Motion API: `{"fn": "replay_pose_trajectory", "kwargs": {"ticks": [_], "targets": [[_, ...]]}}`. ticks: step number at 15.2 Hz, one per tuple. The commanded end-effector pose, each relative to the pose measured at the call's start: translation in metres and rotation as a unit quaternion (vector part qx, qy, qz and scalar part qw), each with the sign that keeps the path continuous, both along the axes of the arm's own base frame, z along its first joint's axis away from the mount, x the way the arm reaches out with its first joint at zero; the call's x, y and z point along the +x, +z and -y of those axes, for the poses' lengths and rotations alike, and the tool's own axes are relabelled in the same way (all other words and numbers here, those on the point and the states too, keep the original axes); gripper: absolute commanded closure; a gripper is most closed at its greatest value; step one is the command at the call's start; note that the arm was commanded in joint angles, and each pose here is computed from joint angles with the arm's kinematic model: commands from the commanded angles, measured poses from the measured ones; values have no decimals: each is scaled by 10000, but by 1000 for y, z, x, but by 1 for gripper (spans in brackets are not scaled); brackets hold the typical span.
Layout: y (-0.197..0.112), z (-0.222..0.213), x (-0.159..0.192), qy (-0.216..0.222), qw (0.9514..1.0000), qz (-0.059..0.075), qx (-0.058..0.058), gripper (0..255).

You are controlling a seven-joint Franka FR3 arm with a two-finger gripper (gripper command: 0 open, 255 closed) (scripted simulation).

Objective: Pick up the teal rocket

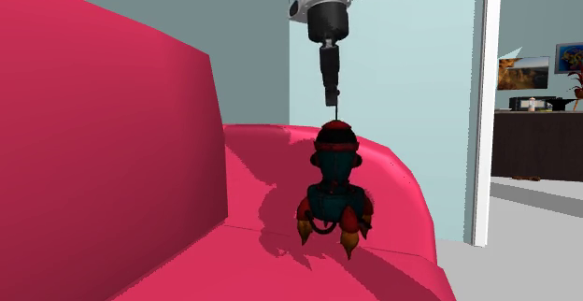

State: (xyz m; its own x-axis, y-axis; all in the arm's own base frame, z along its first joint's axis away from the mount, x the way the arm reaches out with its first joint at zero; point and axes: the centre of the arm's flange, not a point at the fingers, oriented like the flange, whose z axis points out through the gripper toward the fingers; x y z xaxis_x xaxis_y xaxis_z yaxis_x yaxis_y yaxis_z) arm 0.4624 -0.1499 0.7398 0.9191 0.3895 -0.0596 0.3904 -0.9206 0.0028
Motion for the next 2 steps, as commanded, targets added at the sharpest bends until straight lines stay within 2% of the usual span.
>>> {"fn": "replay_pose_trajectory", "kwargs": {"ticks": [1,2], "targets": [[7,-2,0,1,10000,6,-1,255],[7,-2,0,1,10000,6,-1,255]]}}
